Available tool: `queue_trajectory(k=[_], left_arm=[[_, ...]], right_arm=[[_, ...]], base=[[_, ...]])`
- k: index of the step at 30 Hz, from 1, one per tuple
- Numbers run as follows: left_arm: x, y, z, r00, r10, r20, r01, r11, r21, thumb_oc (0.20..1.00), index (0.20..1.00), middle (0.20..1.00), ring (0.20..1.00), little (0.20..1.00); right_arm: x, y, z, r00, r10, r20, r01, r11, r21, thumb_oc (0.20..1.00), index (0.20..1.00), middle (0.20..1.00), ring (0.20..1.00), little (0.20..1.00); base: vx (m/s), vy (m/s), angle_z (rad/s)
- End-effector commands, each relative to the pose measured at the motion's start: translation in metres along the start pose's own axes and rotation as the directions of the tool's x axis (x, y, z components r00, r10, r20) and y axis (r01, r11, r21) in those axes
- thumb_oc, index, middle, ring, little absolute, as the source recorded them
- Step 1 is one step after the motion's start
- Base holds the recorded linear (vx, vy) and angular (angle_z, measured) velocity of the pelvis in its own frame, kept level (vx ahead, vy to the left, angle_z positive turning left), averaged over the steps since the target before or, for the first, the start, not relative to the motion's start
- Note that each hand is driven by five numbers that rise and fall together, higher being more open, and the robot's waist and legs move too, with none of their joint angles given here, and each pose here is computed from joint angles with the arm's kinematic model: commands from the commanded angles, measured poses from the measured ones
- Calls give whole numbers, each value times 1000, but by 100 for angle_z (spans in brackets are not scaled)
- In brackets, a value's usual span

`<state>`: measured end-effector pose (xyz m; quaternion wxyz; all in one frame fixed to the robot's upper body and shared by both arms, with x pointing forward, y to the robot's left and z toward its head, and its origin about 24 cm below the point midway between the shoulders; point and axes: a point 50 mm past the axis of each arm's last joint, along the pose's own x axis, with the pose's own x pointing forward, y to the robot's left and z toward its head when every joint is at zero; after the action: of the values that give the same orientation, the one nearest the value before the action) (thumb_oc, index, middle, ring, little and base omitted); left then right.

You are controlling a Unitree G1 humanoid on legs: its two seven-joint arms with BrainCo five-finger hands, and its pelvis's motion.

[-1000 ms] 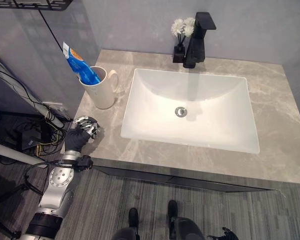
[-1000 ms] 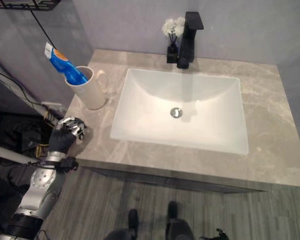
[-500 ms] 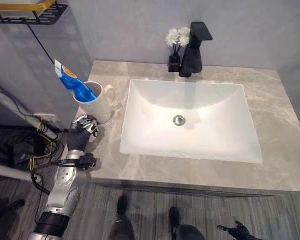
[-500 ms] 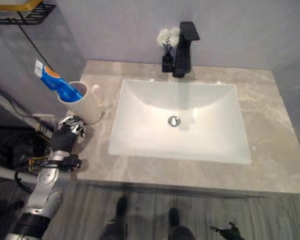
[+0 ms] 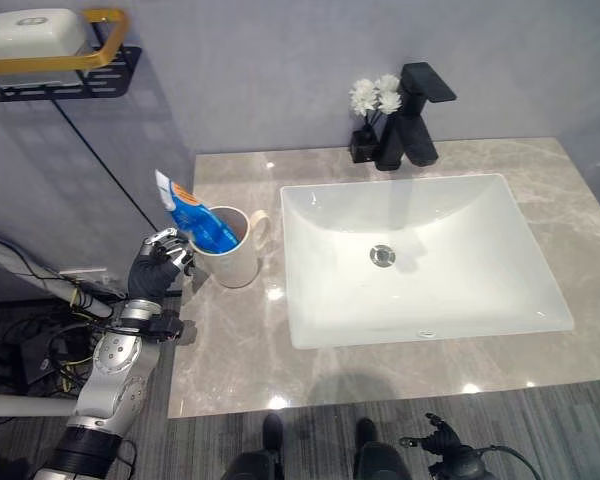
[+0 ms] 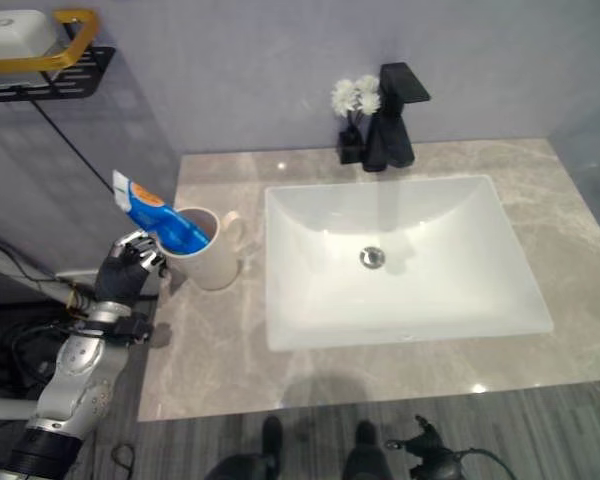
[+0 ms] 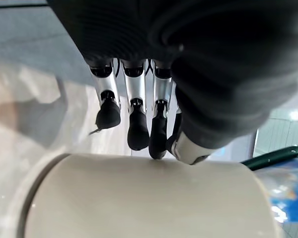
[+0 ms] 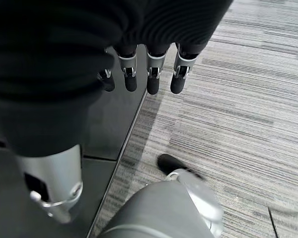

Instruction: Put brush and paste in cup on sink, flatten towel.

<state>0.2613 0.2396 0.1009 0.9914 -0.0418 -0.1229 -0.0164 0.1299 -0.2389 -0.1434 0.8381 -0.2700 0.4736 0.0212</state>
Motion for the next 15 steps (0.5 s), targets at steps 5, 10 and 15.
queue_trajectory(k=[5, 10, 15], left_arm=[[-31, 23, 34, 995, 10, 101, -23, 992, 127, 200, 200, 200, 200, 200], [-50, 52, 40, 973, 189, 134, -213, 957, 197, 200, 200, 200, 200, 200], [-62, 68, 31, 938, 326, 121, -345, 914, 211, 200, 200, 200, 200, 200]], right_arm=[[-3, -11, -27, 992, -28, -119, 26, 1000, -16, 1000, 1000, 1000, 1000, 1000], [-11, -8, -53, 976, -27, -216, 38, 998, 44, 1000, 1000, 1000, 1000, 1000], [-11, -8, -50, 980, -30, -198, 44, 997, 65, 1000, 1000, 1000, 1000, 1000]], base=[[85, -72, -6], [75, -77, 13], [45, -61, 30]])
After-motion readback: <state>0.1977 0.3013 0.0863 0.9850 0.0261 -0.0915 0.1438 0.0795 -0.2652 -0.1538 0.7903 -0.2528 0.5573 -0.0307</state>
